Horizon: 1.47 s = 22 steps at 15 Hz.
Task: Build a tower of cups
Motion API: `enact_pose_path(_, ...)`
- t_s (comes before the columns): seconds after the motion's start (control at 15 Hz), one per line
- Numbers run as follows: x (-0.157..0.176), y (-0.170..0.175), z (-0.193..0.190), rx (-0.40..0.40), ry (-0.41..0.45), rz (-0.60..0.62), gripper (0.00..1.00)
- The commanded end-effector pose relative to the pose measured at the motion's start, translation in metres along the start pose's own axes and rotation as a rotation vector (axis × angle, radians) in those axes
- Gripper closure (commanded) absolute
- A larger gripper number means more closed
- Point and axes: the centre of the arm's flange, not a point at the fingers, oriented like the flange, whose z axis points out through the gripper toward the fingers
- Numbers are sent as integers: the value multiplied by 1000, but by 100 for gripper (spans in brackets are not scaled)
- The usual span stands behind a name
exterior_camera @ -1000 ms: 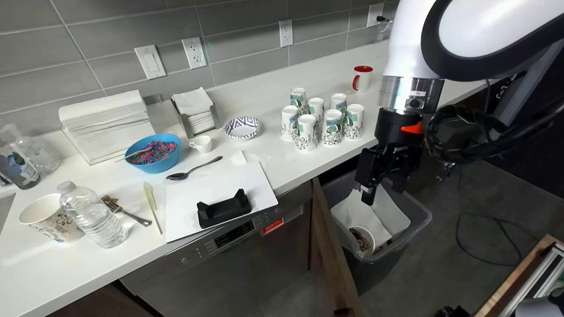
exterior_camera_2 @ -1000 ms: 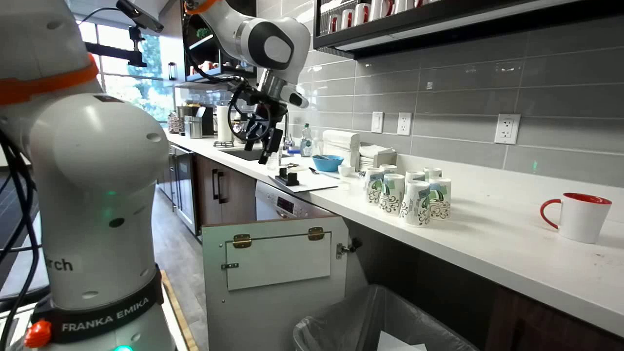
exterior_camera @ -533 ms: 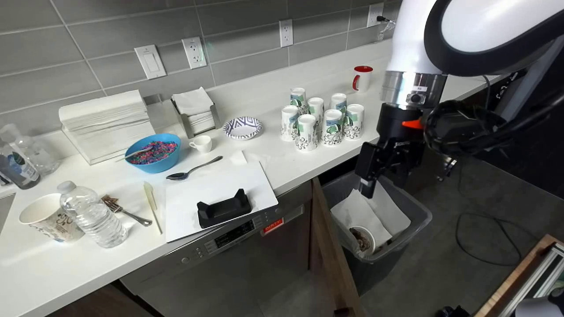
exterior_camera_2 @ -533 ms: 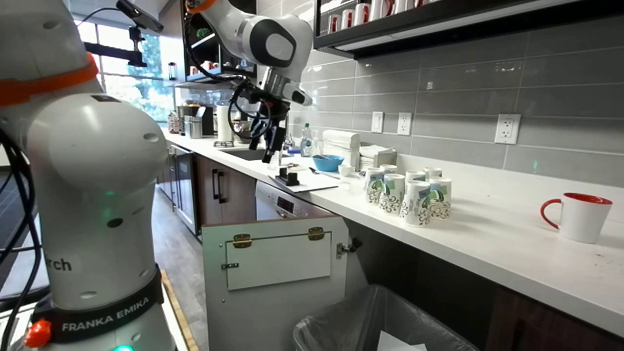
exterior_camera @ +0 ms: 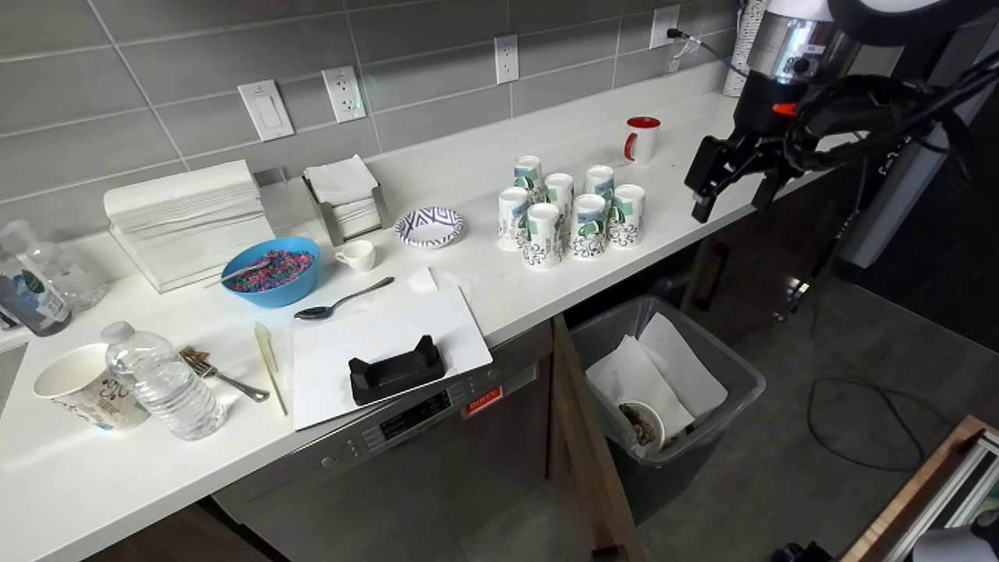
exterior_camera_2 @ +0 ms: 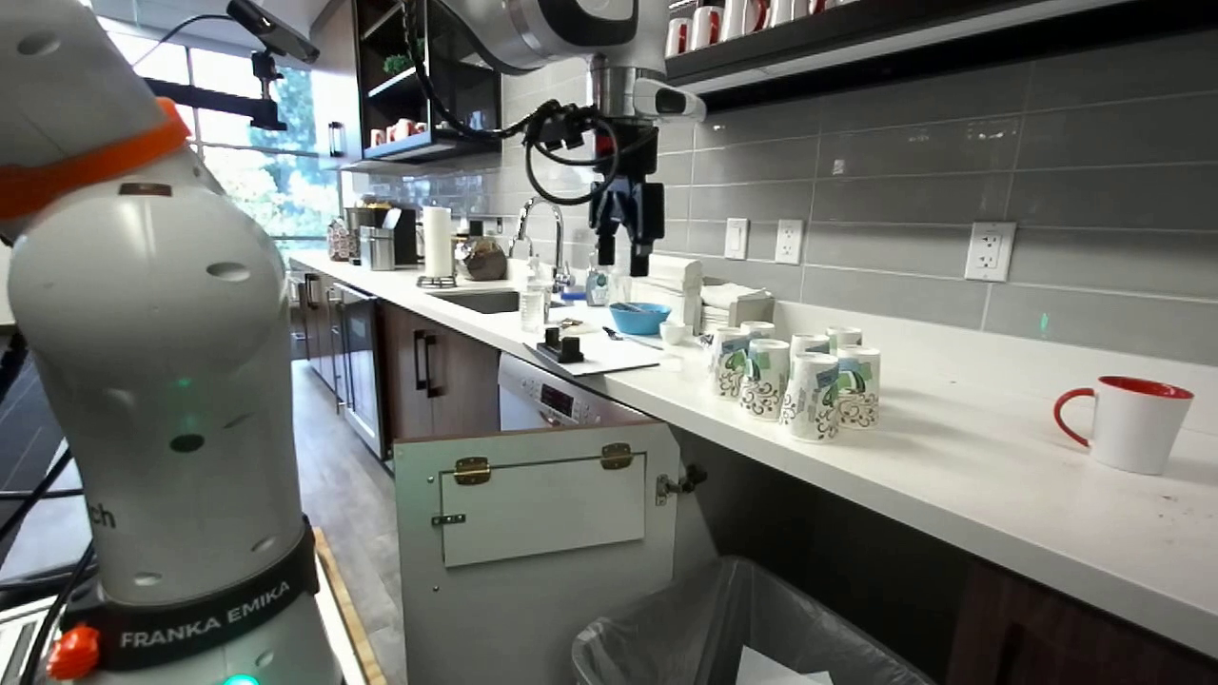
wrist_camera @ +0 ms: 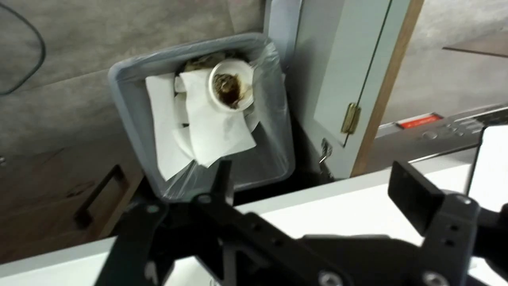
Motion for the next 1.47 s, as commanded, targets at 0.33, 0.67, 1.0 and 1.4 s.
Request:
enact_pose_path(0.33,101,6,16,-34,194,-39,0)
enact_pose_path(0.67,104,7,30,-26,219,-30,0)
enact_pose_path(1.0,120,11,41,-98,217,44,0)
enact_pose_path(1.4,152,8,47,-121,221,56,0)
